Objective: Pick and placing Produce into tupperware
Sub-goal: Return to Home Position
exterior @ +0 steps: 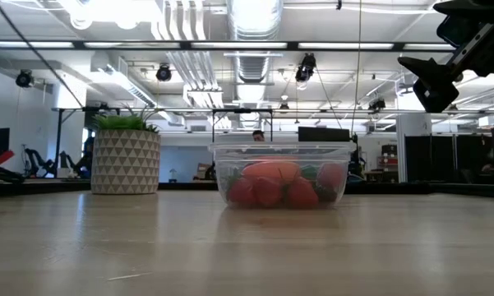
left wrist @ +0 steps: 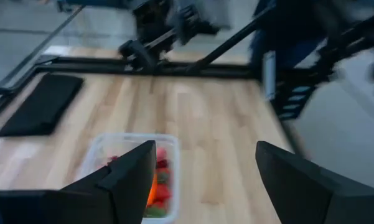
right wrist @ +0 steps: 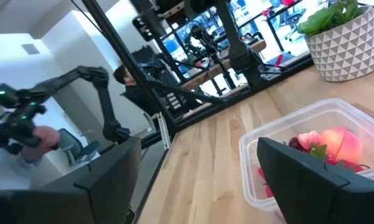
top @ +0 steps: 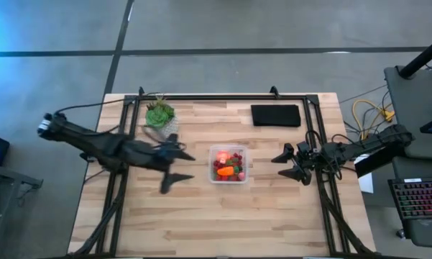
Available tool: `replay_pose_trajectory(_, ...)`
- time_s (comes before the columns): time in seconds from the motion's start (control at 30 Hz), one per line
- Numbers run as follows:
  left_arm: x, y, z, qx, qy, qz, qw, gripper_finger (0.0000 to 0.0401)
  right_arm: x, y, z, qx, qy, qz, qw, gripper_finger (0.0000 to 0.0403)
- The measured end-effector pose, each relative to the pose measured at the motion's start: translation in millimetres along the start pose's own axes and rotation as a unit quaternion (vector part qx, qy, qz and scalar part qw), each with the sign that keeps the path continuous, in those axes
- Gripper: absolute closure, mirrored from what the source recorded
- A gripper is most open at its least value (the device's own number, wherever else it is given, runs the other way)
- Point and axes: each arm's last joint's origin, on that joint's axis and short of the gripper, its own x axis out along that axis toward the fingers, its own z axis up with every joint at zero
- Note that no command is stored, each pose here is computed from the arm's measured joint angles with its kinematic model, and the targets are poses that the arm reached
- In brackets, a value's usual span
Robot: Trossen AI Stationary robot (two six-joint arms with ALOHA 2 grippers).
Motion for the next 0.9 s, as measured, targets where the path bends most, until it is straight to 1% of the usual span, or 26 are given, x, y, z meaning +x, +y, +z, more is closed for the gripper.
replay_pose_trajectory(0.17, -32.1, 3.9, -45.0, -0.022, -0.067, -0.051, 0.996, 0.0139, 0.0, 0.0, -0.1, 0.0, 0.0, 0.0, 1.0, 0.0095)
replay_pose_trajectory(0.3, -52.8, 16.4, -69.6, -0.002, -0.116, -0.057, 0.992, 0.0139, 0.0, 0.0, -0.1, 0.0, 0.0, 0.0, 1.0, 0.0096)
replay_pose_trajectory(0.47, -72.7, 31.6, -93.0, 0.033, -0.14, -0.04, 0.989, 0.0139, 0.0, 0.0, 0.0, 0.0, 0.0, 0.0, 1.0, 0.0092)
replay_pose_trajectory(0.57, -74.2, 39.9, -112.1, 0.05, -0.116, -0.01, 0.992, 0.0139, 0.0, 0.0, -0.1, 0.0, 0.0, 0.0, 1.0, 0.0094)
replay_pose_trajectory(0.63, -79.0, 47.3, -125.4, 0.047, -0.101, 0.023, 0.993, 0.0139, 0.0, 0.0, 0.0, 0.0, 0.0, 0.0, 1.0, 0.0096)
replay_pose_trajectory(0.67, -82.2, 50.1, -130.7, 0.043, -0.103, 0.03, 0.993, 0.0139, 0.0, 0.0, -0.1, 0.0, 0.0, 0.0, 1.0, 0.0096)
replay_pose_trajectory(0.73, -87.1, 53.7, -140.4, 0.032, -0.109, 0.031, 0.993, 0.0139, 0.0, 0.0, 0.1, 0.0, 0.0, 0.0, 1.0, 0.0096)
replay_pose_trajectory(0.9, -96.5, 60.3, -161.1, 0.029, -0.117, 0.033, 0.992, 0.0139, 0.0, 0.0, 0.0, 0.0, 0.0, 0.0, 1.0, 0.009)
